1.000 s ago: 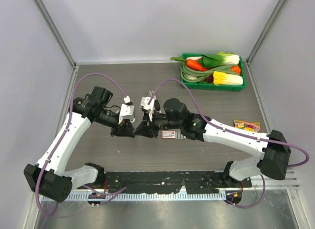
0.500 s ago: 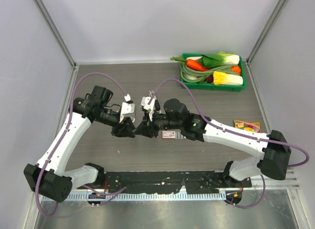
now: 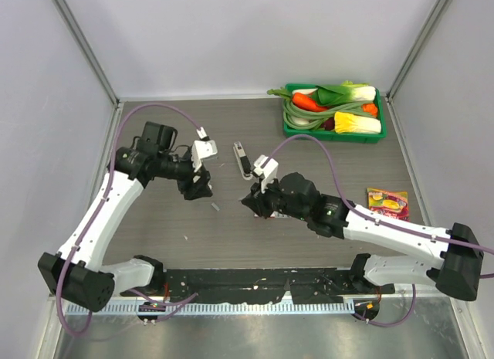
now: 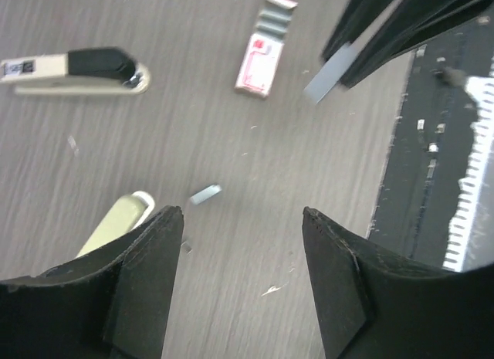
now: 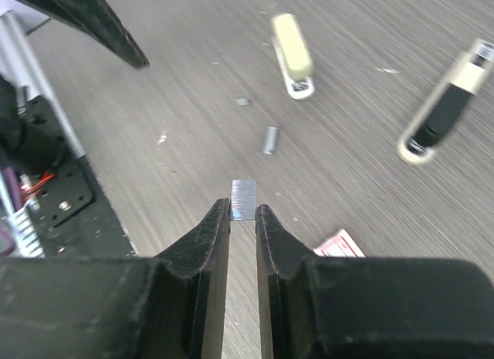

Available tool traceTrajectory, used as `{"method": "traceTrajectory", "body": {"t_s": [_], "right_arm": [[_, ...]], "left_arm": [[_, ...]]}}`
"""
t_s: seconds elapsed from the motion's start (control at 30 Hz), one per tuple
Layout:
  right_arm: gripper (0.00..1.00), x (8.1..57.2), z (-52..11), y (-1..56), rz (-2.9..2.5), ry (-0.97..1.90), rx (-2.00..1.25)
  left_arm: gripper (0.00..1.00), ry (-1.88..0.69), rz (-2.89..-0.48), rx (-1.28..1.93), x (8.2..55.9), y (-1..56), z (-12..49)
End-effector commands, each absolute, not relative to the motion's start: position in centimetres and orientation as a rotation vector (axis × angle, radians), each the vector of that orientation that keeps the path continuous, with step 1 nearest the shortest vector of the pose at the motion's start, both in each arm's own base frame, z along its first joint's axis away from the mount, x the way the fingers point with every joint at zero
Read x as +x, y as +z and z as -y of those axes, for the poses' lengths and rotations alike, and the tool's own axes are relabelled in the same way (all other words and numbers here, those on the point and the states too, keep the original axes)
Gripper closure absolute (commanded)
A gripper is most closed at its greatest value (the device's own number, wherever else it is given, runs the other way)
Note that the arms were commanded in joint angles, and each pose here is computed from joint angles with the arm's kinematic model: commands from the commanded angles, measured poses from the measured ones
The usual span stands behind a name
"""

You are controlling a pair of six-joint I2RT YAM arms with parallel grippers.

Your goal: Unload the staples from the stapler

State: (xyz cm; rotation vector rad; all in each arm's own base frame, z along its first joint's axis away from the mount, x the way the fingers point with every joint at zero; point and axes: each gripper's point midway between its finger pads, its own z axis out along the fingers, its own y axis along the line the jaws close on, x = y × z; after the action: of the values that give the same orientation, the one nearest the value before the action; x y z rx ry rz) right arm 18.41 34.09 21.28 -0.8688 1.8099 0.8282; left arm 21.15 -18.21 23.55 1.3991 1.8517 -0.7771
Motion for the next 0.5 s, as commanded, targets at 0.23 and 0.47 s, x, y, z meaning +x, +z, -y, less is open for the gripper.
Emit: {"method": "traceTrajectory", "body": {"t_s": [0.23,0.47], "right_arm": [[0.99,23.8,-24.7,16.7,-2.018,0.309,-0.28],[0.99,24.2,-22.4,14.1,-2.059,0.201,-0.118]], "left_arm": [[0.39,-0.555,-2.087,1.308,30.3,22.6,21.8],[0.44,-0.569,-2.238,1.34,30.2,17.1,23.7]]}}
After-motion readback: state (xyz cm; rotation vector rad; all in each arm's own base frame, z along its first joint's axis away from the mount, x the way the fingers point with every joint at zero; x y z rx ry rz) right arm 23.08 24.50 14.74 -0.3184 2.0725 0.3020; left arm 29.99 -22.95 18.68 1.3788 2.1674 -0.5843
